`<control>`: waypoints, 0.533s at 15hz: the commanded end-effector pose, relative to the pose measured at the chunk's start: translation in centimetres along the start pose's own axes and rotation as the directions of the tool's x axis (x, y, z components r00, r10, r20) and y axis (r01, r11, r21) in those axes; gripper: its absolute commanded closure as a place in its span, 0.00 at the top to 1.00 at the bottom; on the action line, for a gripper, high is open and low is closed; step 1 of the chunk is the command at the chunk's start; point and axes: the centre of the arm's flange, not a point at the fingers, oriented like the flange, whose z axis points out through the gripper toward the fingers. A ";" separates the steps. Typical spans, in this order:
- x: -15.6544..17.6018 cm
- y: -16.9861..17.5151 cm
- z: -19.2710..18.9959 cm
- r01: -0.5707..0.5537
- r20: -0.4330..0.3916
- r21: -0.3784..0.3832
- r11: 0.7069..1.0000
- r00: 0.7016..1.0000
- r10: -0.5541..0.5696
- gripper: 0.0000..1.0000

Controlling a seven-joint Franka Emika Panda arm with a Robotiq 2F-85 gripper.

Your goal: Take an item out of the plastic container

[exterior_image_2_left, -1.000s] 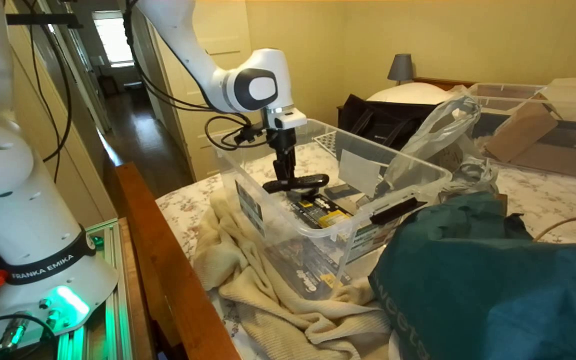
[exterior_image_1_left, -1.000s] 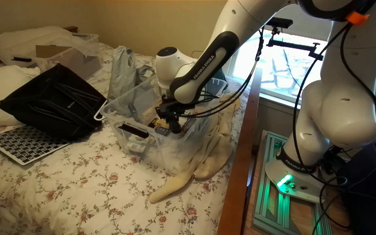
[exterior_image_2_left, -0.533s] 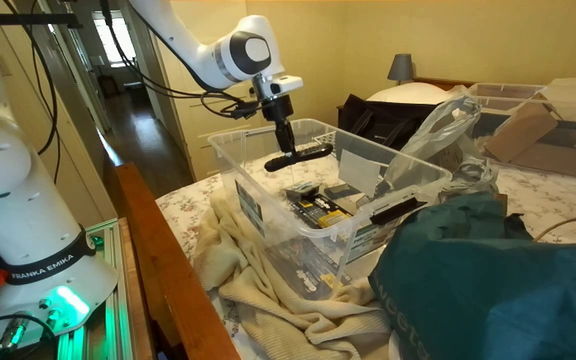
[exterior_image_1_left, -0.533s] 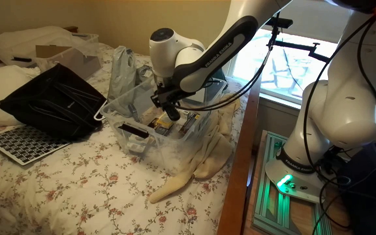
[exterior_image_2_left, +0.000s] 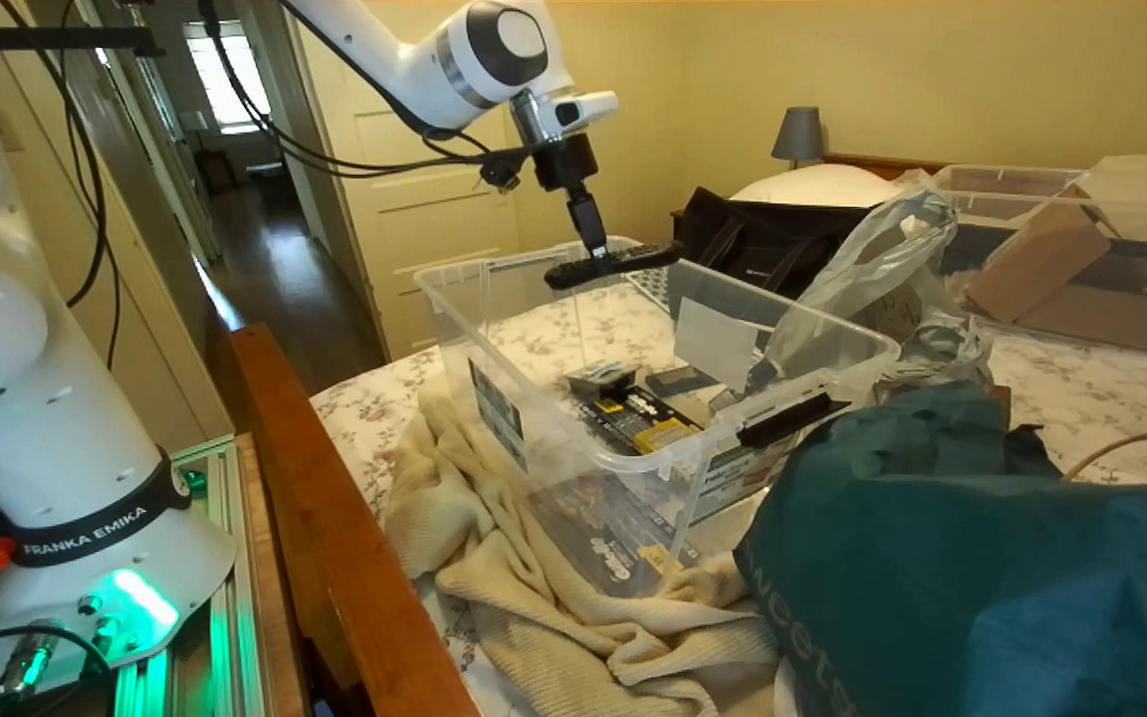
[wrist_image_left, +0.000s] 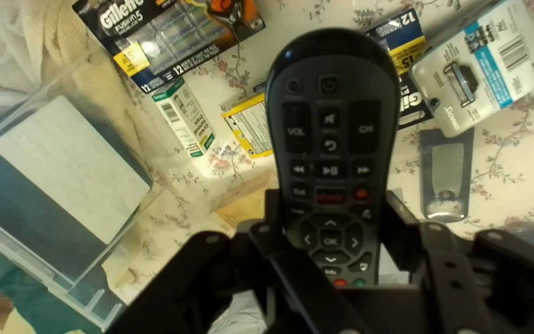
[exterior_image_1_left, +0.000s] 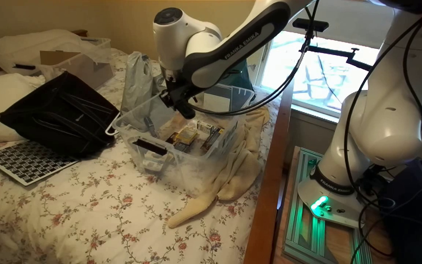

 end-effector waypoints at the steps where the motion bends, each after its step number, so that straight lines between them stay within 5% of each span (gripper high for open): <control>1: 3.6 -1.3 -1.4 0.076 -0.039 -0.014 0.997 0.996 -0.076 0.29; 8: 6.7 -4.9 -2.8 0.210 -0.101 0.039 0.977 0.974 -0.205 0.29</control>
